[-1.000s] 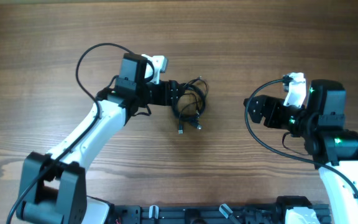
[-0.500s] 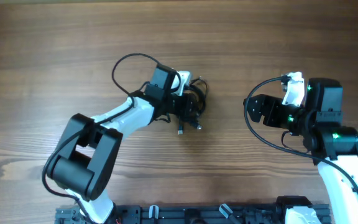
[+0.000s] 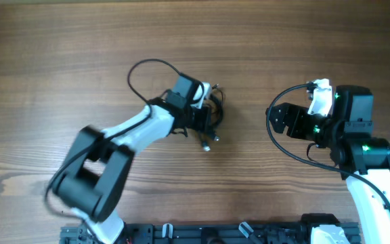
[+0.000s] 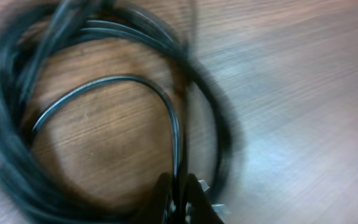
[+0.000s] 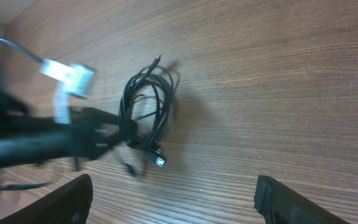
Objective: Untangle cables
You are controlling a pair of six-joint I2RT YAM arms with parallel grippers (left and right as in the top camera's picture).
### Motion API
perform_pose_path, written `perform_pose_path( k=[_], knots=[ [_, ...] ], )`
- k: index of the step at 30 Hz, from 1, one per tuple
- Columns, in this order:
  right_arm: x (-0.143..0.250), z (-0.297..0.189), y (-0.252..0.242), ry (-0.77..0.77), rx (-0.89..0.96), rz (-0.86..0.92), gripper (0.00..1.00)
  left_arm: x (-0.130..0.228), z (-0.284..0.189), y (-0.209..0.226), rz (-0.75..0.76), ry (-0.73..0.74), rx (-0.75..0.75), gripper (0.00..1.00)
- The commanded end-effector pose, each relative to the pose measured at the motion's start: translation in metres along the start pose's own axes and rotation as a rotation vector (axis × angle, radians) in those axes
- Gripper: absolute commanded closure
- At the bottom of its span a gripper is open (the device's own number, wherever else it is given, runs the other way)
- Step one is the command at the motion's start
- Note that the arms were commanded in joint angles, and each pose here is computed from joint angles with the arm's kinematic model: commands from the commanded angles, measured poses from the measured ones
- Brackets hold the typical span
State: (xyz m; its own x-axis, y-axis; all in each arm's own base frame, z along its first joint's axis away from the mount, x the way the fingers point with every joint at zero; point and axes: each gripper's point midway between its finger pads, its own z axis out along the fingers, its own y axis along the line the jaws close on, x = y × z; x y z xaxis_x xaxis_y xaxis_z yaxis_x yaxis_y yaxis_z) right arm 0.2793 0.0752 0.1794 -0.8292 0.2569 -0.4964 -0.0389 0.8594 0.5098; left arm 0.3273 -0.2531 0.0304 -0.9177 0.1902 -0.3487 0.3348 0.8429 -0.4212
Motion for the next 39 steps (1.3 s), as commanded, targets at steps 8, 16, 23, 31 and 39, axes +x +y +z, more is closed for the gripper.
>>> perform_pose_path(
  k=[8, 16, 23, 31, 39],
  knots=[
    [-0.007, -0.007, 0.055, 0.011, -0.27, -0.029, 0.2, -0.055, -0.219, -0.096, 0.09, -0.391, 0.292, 0.96],
    [-0.003, 0.002, 0.126, 0.013, -0.4, 0.017, 0.27, -0.055, -0.246, -0.079, 0.008, -0.399, 0.373, 0.96],
    [0.018, 0.061, 0.147, 0.14, -0.354, 0.205, 0.33, -0.056, -0.246, -0.078, -0.016, -0.397, 0.375, 0.96],
    [0.018, 0.113, 0.155, 0.154, -0.376, 0.196, 0.35, -0.056, -0.246, -0.078, -0.035, -0.393, 0.379, 0.96],
    [0.016, 0.143, 0.143, 0.128, -0.328, 0.211, 0.73, -0.056, -0.247, -0.078, -0.04, -0.395, 0.381, 0.96]
  ],
)
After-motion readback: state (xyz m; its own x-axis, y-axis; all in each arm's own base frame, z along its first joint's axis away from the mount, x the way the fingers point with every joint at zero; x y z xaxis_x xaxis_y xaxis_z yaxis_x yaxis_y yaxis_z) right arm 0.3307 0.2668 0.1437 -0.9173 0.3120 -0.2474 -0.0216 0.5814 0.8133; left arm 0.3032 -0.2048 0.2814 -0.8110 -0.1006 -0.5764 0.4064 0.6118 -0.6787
